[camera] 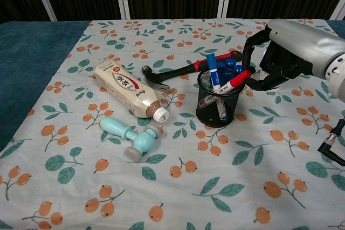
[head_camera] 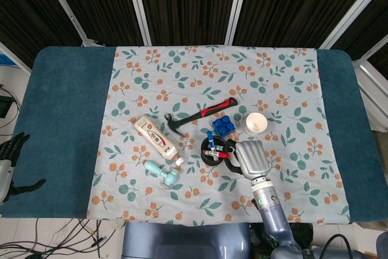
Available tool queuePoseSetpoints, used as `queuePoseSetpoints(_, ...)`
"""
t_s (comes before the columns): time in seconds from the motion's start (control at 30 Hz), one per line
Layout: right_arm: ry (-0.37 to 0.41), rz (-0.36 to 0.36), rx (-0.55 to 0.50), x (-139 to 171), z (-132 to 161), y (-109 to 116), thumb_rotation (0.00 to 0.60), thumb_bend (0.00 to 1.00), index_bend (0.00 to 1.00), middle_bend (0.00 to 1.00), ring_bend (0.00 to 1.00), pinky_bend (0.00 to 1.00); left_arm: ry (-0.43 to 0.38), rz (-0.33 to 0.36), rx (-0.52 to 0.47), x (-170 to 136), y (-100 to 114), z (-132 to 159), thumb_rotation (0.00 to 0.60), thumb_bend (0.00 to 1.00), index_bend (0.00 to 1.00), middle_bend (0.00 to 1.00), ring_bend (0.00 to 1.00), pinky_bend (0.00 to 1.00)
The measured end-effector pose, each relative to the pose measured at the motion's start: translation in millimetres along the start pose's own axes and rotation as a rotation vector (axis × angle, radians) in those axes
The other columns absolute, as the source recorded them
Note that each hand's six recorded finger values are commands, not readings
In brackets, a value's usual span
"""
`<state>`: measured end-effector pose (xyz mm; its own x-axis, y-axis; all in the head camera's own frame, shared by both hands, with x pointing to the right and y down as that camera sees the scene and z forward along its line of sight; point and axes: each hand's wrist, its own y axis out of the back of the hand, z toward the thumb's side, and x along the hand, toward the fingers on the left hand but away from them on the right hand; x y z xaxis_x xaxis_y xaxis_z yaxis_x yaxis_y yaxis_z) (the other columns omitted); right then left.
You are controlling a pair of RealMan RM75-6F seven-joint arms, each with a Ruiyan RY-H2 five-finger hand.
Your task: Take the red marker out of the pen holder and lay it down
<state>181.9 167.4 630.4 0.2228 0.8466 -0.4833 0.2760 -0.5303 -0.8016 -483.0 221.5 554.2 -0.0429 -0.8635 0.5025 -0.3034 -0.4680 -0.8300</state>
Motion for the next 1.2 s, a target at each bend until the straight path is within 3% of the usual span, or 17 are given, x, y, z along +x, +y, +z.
queuePoseSetpoints(1.2, -0.004, -0.005, -0.003, 3.1, 0.1, 2.0, 0.6, 0.45, 0.64, 1.0, 1.0, 0.95, -0.003, 0.002, -0.002, -0.4, 0.7, 0.3, 0.6, 0.0, 0.0, 0.0, 0.0, 0.0)
